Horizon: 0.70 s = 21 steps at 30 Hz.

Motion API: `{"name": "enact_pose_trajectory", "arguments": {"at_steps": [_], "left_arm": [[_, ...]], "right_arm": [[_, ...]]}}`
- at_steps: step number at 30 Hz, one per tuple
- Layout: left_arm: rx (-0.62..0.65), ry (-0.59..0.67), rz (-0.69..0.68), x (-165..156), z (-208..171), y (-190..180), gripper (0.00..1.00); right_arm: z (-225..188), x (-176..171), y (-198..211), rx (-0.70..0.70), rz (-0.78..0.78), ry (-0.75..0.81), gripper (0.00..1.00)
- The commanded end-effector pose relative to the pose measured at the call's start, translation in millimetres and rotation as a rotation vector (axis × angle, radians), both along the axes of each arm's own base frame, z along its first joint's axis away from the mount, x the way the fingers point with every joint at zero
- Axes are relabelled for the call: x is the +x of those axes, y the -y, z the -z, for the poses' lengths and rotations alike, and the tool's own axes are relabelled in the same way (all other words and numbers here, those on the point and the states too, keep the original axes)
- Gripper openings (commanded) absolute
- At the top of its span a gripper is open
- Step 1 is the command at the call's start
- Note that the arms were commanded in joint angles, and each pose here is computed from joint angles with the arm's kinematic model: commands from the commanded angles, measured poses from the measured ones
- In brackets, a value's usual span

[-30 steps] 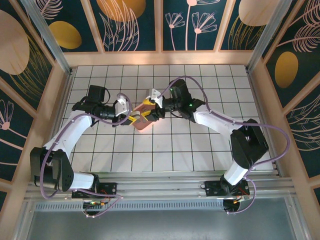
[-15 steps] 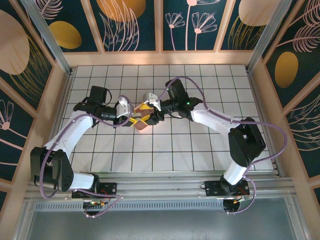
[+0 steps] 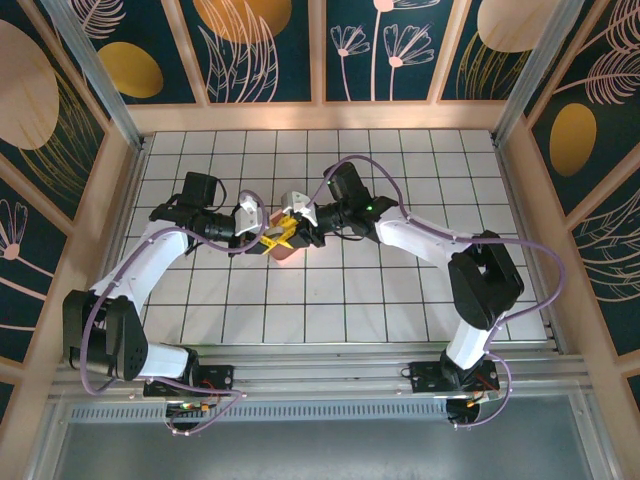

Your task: Load the staples into the stapler

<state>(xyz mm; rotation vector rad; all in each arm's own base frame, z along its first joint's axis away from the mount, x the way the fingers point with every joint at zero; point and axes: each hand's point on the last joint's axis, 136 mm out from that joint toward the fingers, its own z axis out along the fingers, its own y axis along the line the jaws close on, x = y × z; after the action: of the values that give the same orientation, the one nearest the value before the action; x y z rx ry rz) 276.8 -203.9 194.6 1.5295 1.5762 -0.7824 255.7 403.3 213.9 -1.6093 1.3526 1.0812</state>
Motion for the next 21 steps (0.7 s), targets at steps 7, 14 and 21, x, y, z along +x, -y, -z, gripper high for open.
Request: {"name": "enact_pose_trajectory", "arguments": {"at_steps": [7, 14, 21], "left_arm": [[-0.013, 0.036, -0.035, 6.0, -12.8, 3.8, 0.53], [0.018, 0.207, -0.223, 29.5, -16.8, -10.7, 0.59], [0.081, 0.320, -0.206, 31.1, -3.7, -2.7, 0.59]], "right_arm": [[-13.6, 11.8, 11.6, 0.062, 0.102, -0.078, 0.10], [-2.2, 53.6, 34.1, 0.056, 0.552, -0.511, 0.06], [15.0, 65.4, 45.8, -0.038, 0.789, -0.827, 0.05]]}}
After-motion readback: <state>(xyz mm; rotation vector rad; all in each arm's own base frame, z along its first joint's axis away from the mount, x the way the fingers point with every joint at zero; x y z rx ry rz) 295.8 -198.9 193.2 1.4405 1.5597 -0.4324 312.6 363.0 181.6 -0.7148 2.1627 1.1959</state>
